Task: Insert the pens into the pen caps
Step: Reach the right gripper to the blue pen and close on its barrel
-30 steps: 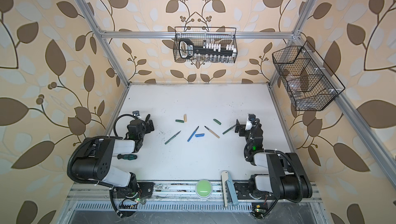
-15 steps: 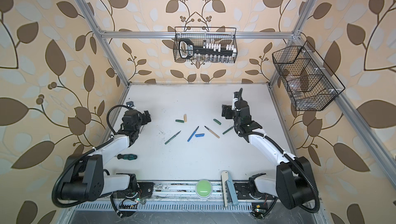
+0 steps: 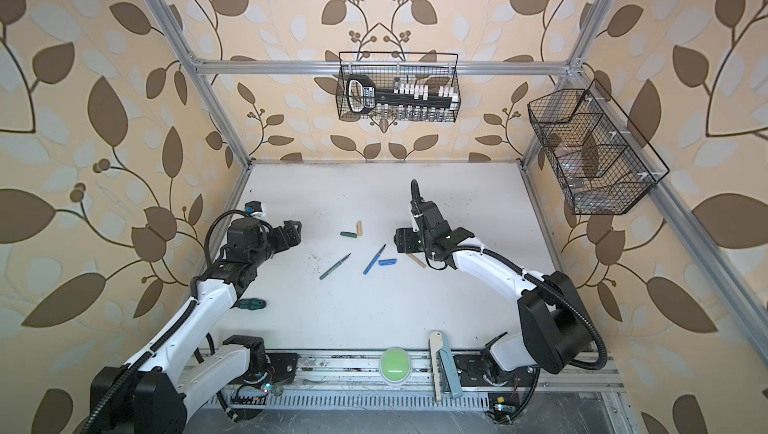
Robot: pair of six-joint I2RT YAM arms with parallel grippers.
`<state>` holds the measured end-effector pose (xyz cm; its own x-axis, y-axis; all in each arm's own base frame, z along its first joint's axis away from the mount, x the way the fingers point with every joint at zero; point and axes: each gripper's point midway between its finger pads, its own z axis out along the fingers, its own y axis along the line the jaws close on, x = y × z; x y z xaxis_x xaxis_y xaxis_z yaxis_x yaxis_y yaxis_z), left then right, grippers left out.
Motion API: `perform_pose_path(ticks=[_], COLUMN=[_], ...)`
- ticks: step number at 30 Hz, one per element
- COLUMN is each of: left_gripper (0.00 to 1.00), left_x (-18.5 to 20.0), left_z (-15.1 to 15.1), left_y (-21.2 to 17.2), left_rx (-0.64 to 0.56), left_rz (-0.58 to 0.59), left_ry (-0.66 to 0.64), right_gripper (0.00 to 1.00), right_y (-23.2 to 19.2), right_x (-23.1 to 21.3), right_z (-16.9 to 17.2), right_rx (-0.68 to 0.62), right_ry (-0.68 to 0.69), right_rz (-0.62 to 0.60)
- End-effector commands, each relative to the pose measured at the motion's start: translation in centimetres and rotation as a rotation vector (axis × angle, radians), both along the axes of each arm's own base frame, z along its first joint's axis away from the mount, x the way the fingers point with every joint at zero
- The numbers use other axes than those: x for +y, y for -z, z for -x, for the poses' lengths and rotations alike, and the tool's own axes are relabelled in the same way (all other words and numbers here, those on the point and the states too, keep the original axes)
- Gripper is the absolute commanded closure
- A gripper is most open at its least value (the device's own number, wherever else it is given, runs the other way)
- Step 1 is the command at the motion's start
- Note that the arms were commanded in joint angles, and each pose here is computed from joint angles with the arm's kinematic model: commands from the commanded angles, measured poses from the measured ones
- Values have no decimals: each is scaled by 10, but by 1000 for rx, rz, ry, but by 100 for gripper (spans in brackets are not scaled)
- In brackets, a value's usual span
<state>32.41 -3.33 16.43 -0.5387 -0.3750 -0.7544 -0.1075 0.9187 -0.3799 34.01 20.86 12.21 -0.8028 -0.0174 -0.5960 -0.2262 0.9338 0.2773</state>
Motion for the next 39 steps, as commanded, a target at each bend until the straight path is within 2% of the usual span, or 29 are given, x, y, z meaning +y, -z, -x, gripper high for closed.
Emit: perform_pose_path(ticks=[1,3,10,17,23,39], left_gripper=[1,1,1,1,1,1], left_x=[-18,-24,-46,-52,-58,-53], left_z=[11,13,24,30,31,34], left_y=[5,5,1,-8,-7,-3], left_rx=[30,31,0,-48,-48,-50], left_rz=[48,54,32,36,46,20], left_ry=[76,95,153,180,214,196], right_gripper=[22,23,29,34,38,38], right_y=[2,5,34,62,76,102], right_x=[9,15,45,68,74,75], right_z=[-3,-5,-4,3,0,-8], right_rx=[24,29,160,252,279,294], right_ry=[1,-8,-12,-15,-11,-3], right_rz=[34,55,7,14,18,61])
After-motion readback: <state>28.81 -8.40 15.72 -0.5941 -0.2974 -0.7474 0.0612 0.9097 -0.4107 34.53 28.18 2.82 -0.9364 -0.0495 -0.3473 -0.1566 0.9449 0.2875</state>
